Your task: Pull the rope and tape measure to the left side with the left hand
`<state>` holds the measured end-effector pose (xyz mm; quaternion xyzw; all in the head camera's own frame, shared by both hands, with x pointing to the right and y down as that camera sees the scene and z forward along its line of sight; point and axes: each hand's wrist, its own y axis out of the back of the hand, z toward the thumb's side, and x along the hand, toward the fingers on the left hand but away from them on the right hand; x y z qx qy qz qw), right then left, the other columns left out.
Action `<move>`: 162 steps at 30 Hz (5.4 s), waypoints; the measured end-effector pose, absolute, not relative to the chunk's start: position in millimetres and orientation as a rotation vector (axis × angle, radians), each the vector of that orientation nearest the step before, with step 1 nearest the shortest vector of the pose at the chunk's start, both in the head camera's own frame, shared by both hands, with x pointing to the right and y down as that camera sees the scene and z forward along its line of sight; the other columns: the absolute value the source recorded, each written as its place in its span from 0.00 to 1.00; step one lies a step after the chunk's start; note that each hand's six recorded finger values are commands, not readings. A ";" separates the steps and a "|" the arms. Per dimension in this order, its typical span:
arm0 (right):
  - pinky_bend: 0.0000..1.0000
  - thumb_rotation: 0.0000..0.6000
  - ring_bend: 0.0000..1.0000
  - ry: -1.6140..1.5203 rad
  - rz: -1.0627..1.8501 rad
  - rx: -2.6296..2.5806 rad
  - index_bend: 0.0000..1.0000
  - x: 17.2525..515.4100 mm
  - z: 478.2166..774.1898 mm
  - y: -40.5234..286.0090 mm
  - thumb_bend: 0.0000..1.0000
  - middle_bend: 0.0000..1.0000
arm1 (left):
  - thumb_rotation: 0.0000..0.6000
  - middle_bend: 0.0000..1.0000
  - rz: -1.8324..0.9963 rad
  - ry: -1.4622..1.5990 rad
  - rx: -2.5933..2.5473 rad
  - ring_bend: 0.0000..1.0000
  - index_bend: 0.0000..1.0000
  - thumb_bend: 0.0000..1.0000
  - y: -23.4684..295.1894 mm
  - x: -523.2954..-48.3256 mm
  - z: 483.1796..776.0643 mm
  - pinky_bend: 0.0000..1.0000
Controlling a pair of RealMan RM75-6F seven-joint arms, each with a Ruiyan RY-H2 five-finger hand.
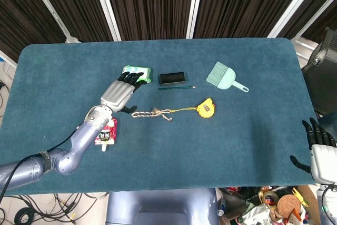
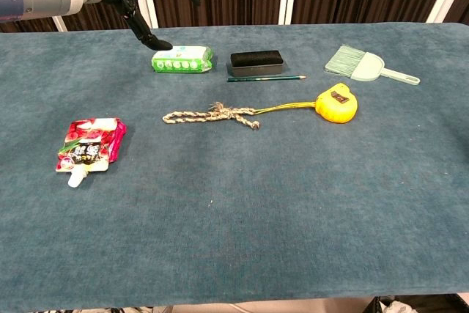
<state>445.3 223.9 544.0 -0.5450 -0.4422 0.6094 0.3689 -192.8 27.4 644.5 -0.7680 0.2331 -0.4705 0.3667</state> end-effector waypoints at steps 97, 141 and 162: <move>0.16 1.00 0.08 -1.172 1.556 -1.380 0.08 452.6 538.2 221.0 0.07 0.00 | 1.00 0.02 -1.535 0.474 -1.825 0.00 0.52 0.39 84.8 -182.3 771.3 0.00; 0.16 1.00 0.08 -1.175 1.555 -1.384 0.08 450.2 537.4 222.3 0.07 0.00 | 1.00 0.09 -1.618 0.444 -1.479 0.00 0.61 0.49 54.9 -314.4 682.7 0.00; 0.16 1.00 0.08 -1.173 1.553 -1.386 0.08 448.4 538.7 221.8 0.07 0.00 | 1.00 0.10 -1.796 0.276 -1.256 0.00 0.61 0.50 85.1 -437.9 616.8 0.00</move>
